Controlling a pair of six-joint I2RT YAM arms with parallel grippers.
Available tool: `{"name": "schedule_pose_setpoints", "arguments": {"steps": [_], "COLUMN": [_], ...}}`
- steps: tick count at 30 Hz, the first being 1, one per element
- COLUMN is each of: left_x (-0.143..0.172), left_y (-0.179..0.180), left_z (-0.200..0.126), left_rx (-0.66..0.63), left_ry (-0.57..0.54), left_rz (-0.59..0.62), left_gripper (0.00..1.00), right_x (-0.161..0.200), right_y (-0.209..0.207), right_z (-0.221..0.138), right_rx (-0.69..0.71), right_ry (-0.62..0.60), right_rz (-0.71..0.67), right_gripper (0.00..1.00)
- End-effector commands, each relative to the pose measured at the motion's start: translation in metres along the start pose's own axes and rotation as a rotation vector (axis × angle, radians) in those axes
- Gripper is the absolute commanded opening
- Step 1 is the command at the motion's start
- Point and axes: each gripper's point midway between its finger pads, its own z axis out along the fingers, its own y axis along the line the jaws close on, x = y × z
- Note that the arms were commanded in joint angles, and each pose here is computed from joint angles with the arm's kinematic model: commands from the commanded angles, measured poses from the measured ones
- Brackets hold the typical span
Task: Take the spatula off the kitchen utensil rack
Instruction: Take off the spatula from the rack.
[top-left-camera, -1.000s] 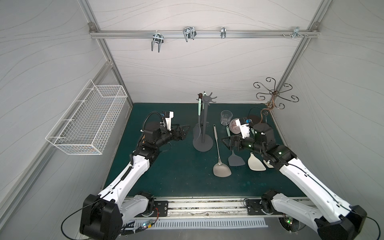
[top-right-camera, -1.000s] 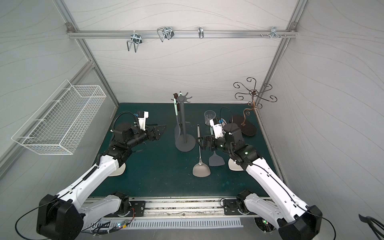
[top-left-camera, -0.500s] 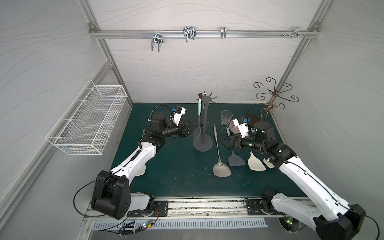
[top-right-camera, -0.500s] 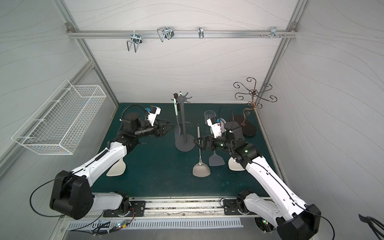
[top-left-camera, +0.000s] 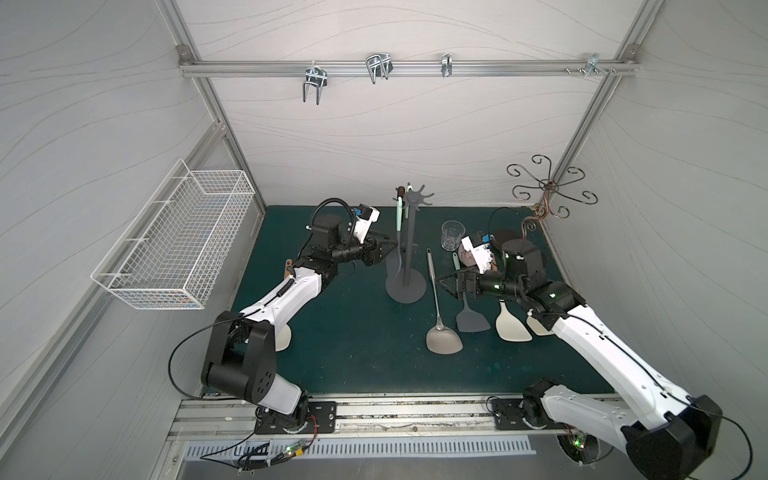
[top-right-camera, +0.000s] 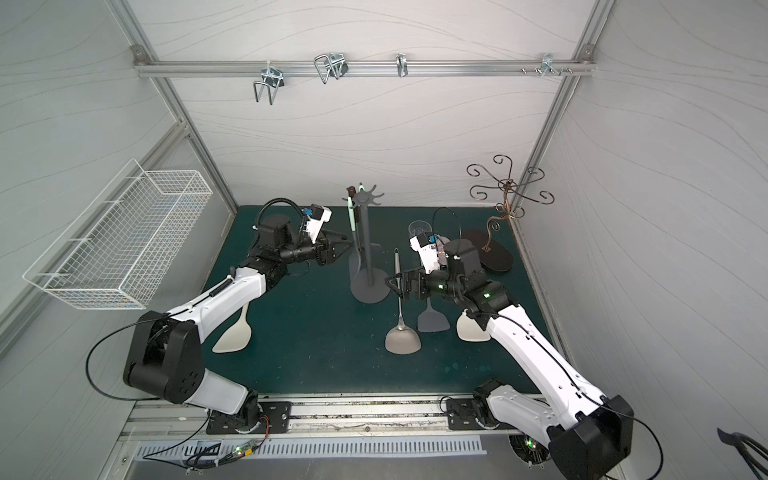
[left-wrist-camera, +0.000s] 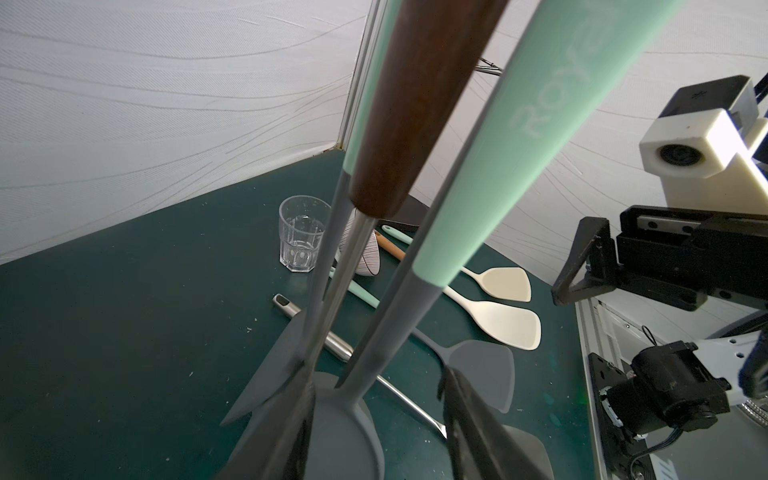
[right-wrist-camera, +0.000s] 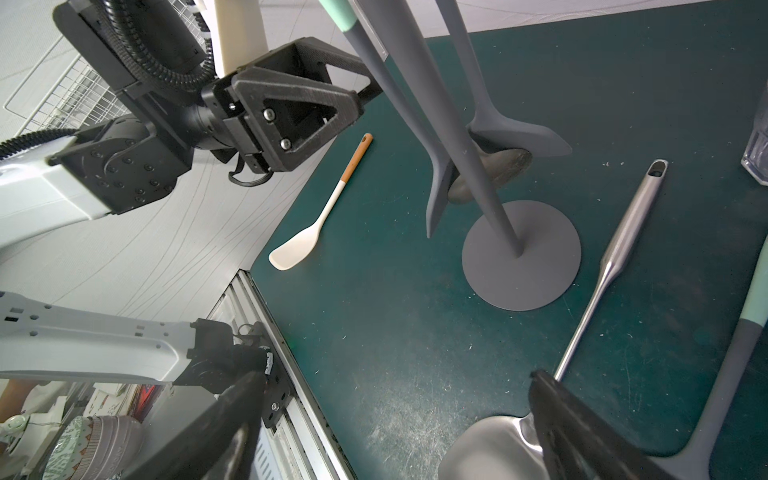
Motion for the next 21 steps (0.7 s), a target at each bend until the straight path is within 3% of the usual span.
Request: {"name": "schedule_pose_setpoints", "arguments": {"steps": [1, 13, 21], "left_x": [-0.037, -0.046, -0.039], "left_y": [-0.009, -0.02, -0.016], "left_z": [0.001, 0.004, 0.012], "left_rx": [0.062, 0.141, 0.158], "left_ry": [-0.097, -0.126, -0.108], "left_rz": [0.11, 0.118, 0.097], "left_gripper": [0.52, 0.41, 0.4], "right_x": [-0.011, -0.012, -0.014], "right_y": [0.002, -0.004, -0.005], "right_z": [-0.001, 0.009, 0.014], "right_rx": [-0.007, -0.014, -0.027], "right_ry": [-0.017, -0.005, -0.001], "right_rz": [-0.022, -0.006, -0.002], "right_gripper": [0.99, 0.99, 0.99]}}
